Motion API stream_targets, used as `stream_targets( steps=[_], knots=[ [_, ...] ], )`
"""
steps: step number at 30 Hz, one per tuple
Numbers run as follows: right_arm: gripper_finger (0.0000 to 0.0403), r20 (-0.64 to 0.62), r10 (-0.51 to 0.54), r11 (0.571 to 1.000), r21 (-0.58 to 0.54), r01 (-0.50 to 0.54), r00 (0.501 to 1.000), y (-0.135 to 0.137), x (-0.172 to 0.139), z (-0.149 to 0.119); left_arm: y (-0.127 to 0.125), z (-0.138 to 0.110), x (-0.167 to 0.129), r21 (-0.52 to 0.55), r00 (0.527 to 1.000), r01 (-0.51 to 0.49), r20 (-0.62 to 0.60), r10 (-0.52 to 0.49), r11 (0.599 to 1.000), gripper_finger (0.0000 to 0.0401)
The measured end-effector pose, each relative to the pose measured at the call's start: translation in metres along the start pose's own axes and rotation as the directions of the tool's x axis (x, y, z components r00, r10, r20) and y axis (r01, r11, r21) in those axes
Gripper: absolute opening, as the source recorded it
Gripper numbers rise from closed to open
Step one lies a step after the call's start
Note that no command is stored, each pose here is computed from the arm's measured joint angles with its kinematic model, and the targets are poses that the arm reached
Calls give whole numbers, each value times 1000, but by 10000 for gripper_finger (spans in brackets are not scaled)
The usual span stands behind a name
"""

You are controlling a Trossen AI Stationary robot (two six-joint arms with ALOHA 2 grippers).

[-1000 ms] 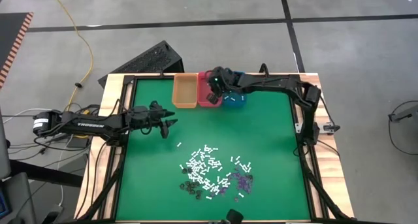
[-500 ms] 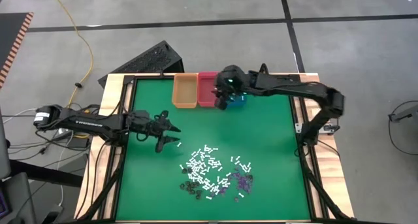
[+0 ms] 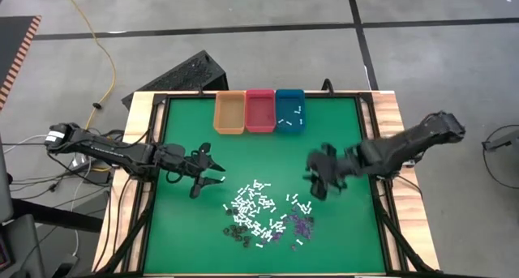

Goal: Sort Halloween decoration
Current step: Put the violet witch hat toy into the red bin

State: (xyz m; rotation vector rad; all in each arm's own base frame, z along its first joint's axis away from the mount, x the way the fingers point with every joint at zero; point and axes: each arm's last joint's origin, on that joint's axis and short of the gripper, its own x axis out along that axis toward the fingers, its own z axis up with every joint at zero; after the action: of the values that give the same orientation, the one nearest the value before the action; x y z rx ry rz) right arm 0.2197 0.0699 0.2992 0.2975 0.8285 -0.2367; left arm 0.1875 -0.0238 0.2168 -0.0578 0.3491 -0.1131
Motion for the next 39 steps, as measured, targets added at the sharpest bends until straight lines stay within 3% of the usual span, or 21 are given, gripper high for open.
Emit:
stream_targets(
  steps=[5, 16, 26, 39],
  knots=[
    [166, -49, -12, 999, 39, 14, 999, 21, 27, -52, 0, 0, 0, -8, 1000, -11, 0, 11, 1000, 179],
    [166, -185, 75, 995, 73, -63, 980, 69, 60, -96, 1, 0, 0, -23, 1000, -31, -1, 31, 999, 179],
    [168, -243, 49, 998, 57, -36, 969, 78, 75, -110, 1, 0, 0, -22, 999, -39, 0, 39, 999, 179],
    [212, -342, 17, 1000, 22, -10, 940, 78, 104, -121, 2, -1, 0, -27, 999, -44, -10, 44, 999, 179]
  ],
)
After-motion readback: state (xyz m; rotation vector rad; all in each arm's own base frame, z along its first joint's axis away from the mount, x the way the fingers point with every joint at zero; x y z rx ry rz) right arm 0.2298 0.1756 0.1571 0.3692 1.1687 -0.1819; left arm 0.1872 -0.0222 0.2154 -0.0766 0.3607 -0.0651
